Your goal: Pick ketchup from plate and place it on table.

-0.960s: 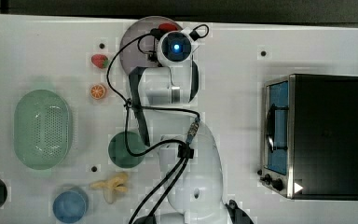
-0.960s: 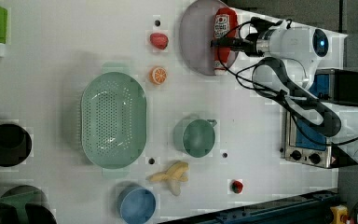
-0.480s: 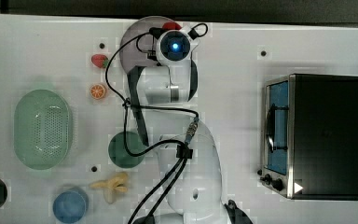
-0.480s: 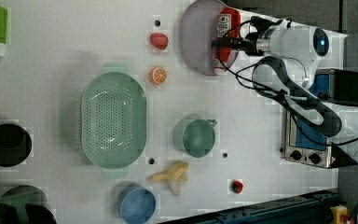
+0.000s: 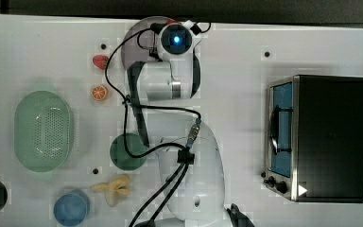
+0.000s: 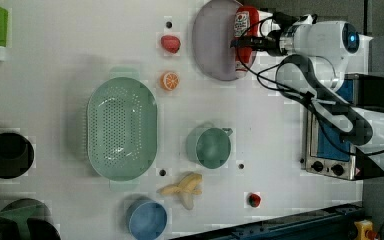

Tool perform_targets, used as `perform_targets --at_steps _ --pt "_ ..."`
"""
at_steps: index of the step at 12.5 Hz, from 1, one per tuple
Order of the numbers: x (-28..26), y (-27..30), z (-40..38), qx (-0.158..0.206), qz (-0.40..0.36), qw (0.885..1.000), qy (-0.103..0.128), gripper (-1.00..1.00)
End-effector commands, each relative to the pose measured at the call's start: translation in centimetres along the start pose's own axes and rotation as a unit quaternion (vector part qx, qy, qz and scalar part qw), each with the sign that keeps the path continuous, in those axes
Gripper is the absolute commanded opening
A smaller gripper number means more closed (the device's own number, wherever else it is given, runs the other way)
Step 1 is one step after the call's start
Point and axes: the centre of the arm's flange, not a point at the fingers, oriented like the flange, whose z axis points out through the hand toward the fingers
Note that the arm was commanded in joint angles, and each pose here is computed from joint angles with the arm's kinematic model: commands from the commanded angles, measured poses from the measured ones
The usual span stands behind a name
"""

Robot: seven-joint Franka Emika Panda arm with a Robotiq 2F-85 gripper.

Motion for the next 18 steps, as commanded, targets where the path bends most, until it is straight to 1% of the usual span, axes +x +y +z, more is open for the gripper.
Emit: perform_targets --at_steps 1,4,7,8,9,10,13,16,18 --pt "3.7 -0.2 -13.0 0.006 0.039 0.999 0.035 0.24" --pt "2.6 1.1 -19.7 0.02 0.07 0.997 -0.011 0.24" --pt "0.1 3.5 -24.8 0.003 0.084 0.994 -0.065 0.24" --pt "-0.9 4.3 -25.9 -0.003 0.09 0.993 -0.079 0.24" --pt "-1.9 5.1 -26.6 -0.007 0.096 0.991 -0.088 0.24" --pt "-2.7 5.8 -27.0 -0.01 0.102 0.991 -0.091 0.24" --pt "-6.3 7.1 -26.4 -0.02 0.113 0.987 -0.111 0.24" --pt "-10.0 8.4 -24.0 -0.027 0.125 0.984 -0.123 0.24" --pt "-12.3 8.9 -20.9 -0.029 0.129 0.983 -0.128 0.24"
